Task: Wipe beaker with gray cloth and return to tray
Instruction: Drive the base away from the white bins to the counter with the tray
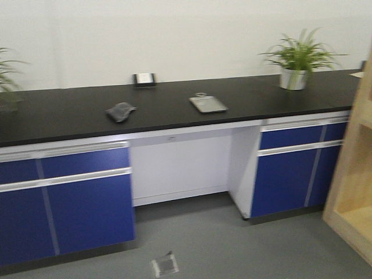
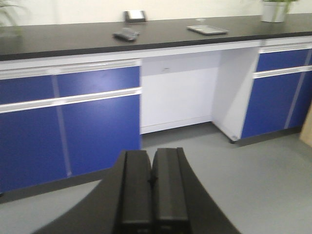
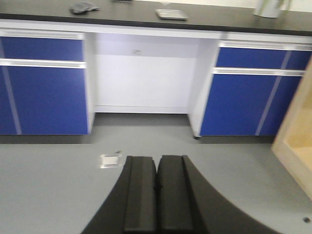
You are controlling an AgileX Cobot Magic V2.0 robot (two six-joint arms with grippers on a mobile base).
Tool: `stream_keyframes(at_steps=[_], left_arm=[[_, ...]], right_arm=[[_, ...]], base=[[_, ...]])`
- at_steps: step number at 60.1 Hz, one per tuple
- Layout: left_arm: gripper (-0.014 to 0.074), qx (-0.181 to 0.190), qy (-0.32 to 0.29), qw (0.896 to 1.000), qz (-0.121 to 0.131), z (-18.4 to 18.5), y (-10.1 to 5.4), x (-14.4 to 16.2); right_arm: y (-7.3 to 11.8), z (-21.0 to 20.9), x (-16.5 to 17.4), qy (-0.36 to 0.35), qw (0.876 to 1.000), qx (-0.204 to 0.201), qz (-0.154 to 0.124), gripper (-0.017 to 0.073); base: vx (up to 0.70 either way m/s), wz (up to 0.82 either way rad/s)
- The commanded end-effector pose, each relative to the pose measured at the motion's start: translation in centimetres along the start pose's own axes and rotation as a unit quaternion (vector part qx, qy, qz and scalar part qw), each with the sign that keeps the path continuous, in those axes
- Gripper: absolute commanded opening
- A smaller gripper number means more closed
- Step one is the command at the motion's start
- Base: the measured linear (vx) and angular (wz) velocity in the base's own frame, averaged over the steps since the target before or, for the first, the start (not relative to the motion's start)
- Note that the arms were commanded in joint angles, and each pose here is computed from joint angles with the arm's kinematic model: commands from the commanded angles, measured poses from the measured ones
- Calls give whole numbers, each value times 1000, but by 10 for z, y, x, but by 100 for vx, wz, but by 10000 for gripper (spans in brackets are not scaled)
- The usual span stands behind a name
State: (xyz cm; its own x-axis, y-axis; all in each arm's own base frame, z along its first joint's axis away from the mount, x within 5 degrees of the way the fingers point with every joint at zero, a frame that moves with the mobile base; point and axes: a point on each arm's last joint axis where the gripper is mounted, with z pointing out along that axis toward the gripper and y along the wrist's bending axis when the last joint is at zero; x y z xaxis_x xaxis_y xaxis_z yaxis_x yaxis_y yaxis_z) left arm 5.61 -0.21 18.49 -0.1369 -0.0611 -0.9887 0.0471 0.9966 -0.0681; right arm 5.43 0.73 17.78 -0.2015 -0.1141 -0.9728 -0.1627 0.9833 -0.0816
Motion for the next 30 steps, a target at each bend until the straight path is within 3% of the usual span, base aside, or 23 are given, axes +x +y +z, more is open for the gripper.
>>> stream_keyframes(at_steps=[1,13,30], left_arm=[[-6,10,-53,999,-7,-2,-2,-12],[-6,10,-53,999,-7,-2,-2,-12],[-6,10,-53,999,-7,-2,-2,-12]], right_arm=[[0,0,-3,-38,999,3,-6,-8],[0,0,-3,-38,999,3,-6,-8],[0,0,-3,-38,999,3,-6,-8]], base=[[29,-62],[33,-47],[41,-18]])
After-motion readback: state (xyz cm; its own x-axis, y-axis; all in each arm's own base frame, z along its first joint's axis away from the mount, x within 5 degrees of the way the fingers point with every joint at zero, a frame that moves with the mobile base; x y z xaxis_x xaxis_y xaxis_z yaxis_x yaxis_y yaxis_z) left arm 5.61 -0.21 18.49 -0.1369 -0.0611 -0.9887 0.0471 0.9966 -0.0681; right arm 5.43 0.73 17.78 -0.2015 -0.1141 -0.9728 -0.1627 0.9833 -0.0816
